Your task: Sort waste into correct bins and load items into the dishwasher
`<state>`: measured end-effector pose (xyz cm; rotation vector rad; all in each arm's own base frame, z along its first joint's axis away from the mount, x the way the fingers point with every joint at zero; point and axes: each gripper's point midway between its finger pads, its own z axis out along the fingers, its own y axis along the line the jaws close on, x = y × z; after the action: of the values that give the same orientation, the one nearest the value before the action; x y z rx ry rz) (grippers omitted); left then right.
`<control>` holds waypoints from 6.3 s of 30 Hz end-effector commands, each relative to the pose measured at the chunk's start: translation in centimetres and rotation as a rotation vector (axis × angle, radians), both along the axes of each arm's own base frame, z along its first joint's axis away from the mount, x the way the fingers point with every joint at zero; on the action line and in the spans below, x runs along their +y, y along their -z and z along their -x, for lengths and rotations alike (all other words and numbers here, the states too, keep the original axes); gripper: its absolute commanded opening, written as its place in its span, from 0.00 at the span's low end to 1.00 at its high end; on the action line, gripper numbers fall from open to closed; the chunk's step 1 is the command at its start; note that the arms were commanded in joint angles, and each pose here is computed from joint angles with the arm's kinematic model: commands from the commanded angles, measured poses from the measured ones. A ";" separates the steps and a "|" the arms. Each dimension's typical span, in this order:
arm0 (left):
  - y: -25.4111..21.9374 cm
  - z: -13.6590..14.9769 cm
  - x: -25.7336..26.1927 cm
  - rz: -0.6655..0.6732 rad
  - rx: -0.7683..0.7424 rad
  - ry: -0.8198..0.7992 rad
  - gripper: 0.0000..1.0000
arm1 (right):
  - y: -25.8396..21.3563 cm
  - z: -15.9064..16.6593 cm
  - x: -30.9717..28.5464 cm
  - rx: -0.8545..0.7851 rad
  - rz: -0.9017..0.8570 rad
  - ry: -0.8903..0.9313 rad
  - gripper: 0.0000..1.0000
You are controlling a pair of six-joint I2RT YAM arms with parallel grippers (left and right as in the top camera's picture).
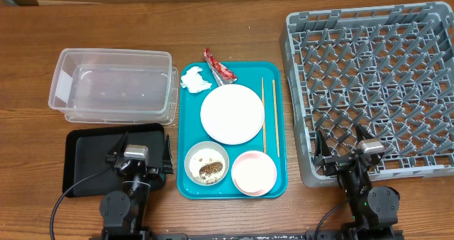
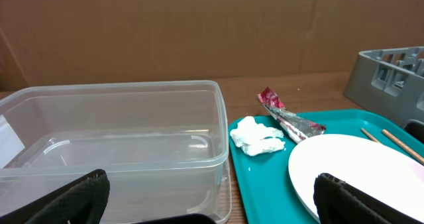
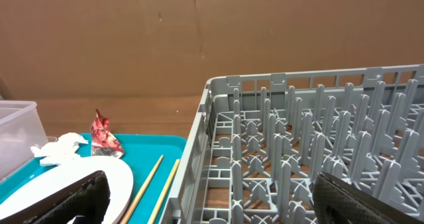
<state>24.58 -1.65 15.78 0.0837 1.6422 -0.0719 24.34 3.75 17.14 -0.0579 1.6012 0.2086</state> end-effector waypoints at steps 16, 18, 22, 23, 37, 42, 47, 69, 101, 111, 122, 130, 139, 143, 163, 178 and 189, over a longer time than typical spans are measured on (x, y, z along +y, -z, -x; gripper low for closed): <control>0.0 0.0 0.3 -0.019 -0.006 -0.012 1.00 | 0.1 0.0 0.2 -0.005 -0.004 -0.007 1.00; 0.0 0.0 0.3 -0.019 -0.006 -0.012 1.00 | 0.1 0.0 0.2 -0.005 -0.004 -0.007 1.00; 0.0 0.0 0.3 -0.019 -0.006 -0.012 1.00 | 0.1 0.0 0.2 -0.005 -0.004 -0.007 1.00; 0.0 0.0 0.3 -0.019 -0.006 -0.012 1.00 | 0.1 0.0 0.2 -0.005 -0.004 -0.007 1.00; 0.0 0.0 0.3 -0.019 -0.005 -0.012 1.00 | 0.1 0.0 0.2 -0.005 -0.004 -0.007 1.00; 0.0 0.0 0.3 -0.019 -0.006 -0.012 1.00 | 0.1 0.0 0.2 -0.005 -0.004 -0.007 1.00; 0.0 0.0 0.3 -0.019 -0.006 -0.012 1.00 | 0.1 0.0 0.2 -0.005 -0.004 -0.007 1.00; 0.0 0.0 0.3 -0.019 -0.006 -0.012 1.00 | 0.1 0.0 0.2 -0.005 -0.004 -0.007 1.00; 0.0 0.0 0.3 -0.019 -0.006 -0.012 1.00 | 0.1 0.0 0.2 -0.005 -0.004 -0.007 1.00; 0.0 0.0 0.3 -0.019 -0.006 -0.012 1.00 | 0.1 0.0 0.2 -0.005 -0.004 -0.007 1.00; 0.0 0.0 0.3 -0.019 -0.006 -0.012 1.00 | 0.1 0.0 0.2 -0.005 -0.004 -0.007 1.00; 0.0 0.0 0.3 -0.019 -0.006 -0.012 1.00 | 0.1 0.0 0.2 -0.005 -0.004 -0.007 1.00; 0.0 0.0 0.3 -0.019 -0.006 -0.012 1.00 | 0.1 0.0 0.2 -0.005 -0.004 -0.007 1.00; 0.0 0.0 0.3 -0.019 -0.006 -0.012 1.00 | 0.1 0.0 0.2 -0.004 -0.004 -0.007 1.00; 0.0 0.0 0.3 -0.019 -0.006 -0.012 1.00 | 0.1 0.0 0.2 -0.004 -0.004 -0.007 1.00; -0.2 0.0 2.6 -0.024 -0.013 -0.145 1.00 | 0.2 -0.1 -0.3 -0.003 -0.004 0.020 1.00; -3.5 0.8 -3.5 0.293 -0.082 0.212 1.00 | -2.4 1.0 2.8 -0.068 -0.012 -0.168 1.00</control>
<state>24.36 -3.42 18.61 0.0087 1.5373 -0.3126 24.07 5.09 17.96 -0.1211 1.5670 0.2713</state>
